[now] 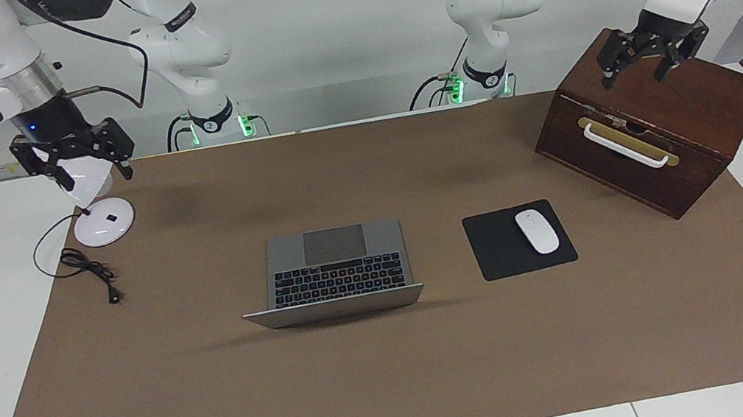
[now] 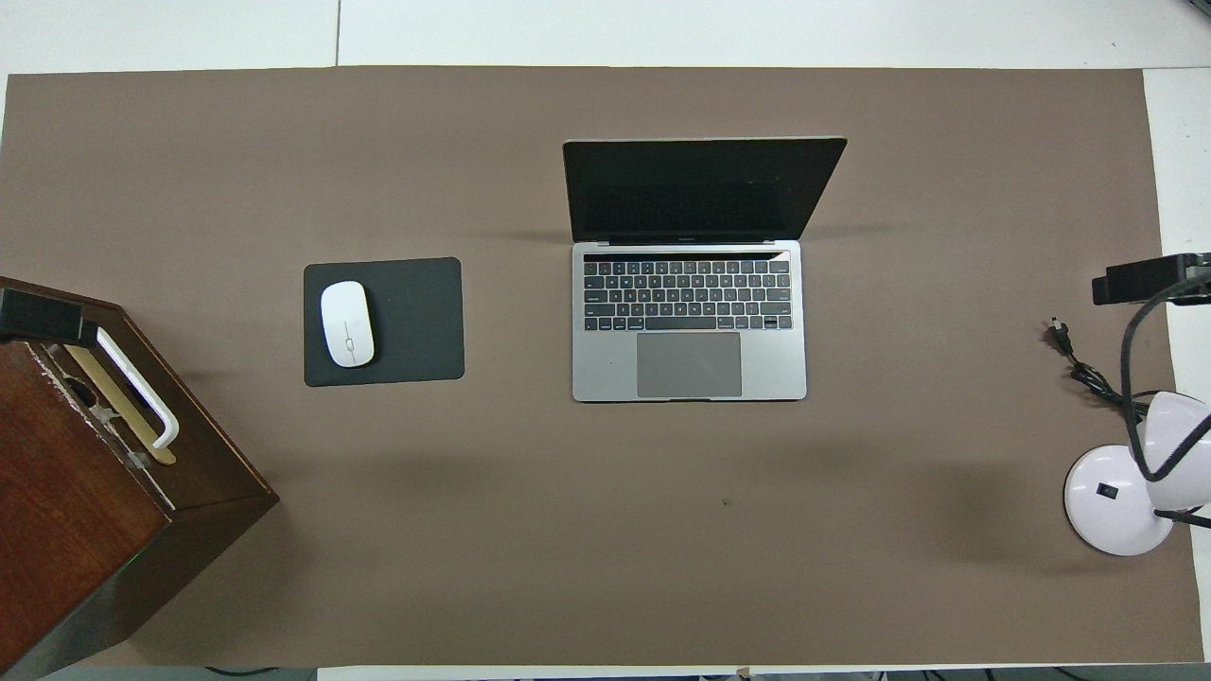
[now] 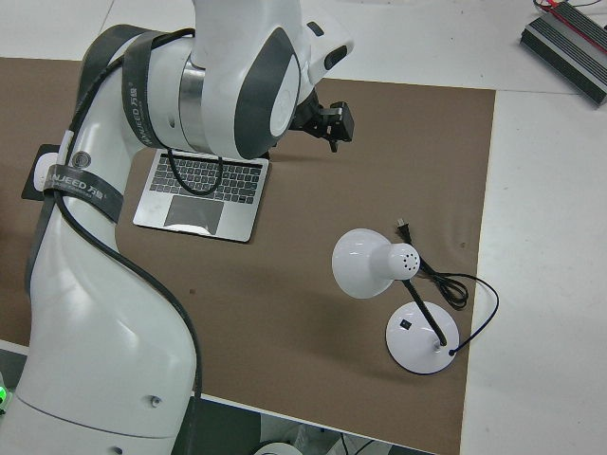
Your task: Close laptop with both arms
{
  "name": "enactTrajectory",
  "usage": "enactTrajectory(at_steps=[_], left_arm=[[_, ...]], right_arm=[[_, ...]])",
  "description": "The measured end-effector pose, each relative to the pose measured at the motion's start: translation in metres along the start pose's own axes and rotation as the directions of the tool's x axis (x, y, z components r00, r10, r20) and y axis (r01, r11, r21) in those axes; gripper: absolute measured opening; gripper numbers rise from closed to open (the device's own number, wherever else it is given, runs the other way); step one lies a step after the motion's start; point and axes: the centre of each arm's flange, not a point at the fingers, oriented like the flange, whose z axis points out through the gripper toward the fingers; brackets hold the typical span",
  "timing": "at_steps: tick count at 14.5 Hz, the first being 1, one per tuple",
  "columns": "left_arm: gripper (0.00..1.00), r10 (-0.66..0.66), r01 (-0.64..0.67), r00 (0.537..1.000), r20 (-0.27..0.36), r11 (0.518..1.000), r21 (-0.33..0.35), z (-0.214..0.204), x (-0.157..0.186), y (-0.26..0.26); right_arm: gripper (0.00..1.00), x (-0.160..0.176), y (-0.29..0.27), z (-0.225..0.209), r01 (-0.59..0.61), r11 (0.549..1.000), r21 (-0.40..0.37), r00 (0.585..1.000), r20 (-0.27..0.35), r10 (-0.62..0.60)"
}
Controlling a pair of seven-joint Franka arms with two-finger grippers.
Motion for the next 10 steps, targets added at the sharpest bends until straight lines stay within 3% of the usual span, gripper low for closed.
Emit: enactTrajectory(at_steps=[6,10], left_arm=[[0.96,-0.001,0.001,1.000,-0.001,1.000,0.000,0.000,0.000,0.000],[0.46,-0.001,0.001,1.000,-0.007,1.000,0.001,-0.001,0.001,0.000]], right_arm=[[1.00,0.020,0.004,-0.005,-0.003,1.000,-0.014,0.990,-0.141,0.001],[1.00,0.053,0.013,0.015,-0.011,1.000,-0.015,0.972,-0.234,0.007]])
